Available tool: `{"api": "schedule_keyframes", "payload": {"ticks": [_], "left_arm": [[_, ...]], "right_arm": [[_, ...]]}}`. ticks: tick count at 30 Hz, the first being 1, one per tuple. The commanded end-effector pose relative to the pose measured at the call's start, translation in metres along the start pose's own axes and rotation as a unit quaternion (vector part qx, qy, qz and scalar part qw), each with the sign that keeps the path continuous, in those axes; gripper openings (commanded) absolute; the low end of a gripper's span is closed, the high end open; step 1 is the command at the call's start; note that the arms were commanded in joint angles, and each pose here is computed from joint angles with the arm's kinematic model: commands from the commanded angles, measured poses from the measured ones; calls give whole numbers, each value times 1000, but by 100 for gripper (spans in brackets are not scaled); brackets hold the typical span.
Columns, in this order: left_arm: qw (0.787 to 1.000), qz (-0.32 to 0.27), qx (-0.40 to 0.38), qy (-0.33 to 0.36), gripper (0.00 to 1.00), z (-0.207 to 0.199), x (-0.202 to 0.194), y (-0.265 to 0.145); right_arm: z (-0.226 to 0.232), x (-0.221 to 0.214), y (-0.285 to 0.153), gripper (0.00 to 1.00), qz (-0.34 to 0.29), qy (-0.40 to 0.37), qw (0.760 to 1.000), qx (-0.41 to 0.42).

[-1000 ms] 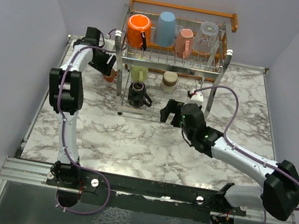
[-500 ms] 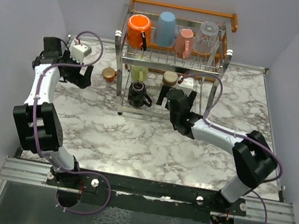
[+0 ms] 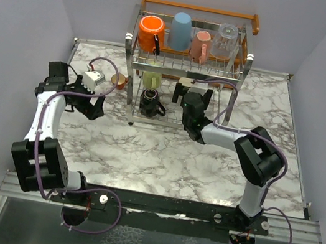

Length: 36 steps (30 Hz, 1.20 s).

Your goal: Unload the cups from the dish rack

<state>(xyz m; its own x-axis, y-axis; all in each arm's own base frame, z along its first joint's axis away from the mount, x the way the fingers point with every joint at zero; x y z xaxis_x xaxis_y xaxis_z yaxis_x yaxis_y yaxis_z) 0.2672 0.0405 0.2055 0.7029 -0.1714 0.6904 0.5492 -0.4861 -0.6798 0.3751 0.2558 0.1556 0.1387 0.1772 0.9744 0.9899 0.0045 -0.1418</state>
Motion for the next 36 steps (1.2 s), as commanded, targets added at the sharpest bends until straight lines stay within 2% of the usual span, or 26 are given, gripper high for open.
{"api": "schedule_keyframes", "payload": {"ticks": [1,13,18,27,36], "left_arm": [[999,5,-27,17,97,-13,-13,-3],[998,1,-28,54,96,-34,-24,-21],[998,-5,-38,59,96,-37,-23,-22],[994,-5,-73,81,95,-46,-36,-19],[972,-13,-177,156,97,-78,-45,-28]], "right_arm": [[6,16,21,100,-41,5,999,-3],[9,-8,54,99,-28,-10,999,-44],[8,-12,58,89,-31,-27,998,-42],[-6,-6,35,61,-37,-17,999,-23],[-17,17,-17,53,-49,31,998,32]]}}
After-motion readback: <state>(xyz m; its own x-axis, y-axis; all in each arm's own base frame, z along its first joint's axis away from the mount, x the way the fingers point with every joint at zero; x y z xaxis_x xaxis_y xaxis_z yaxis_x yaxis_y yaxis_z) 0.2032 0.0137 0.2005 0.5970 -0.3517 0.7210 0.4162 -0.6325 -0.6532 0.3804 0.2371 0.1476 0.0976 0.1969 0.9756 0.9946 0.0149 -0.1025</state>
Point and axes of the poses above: each gripper's point midway between its finger pads, its own y axis out along the fingers, its own z axis along the line the jaws close on, x = y × z, the point moved 8 cm from there along -y, back along the fingers, and after that the axes turned 13 degrees about -y, right-handed, at the moved point
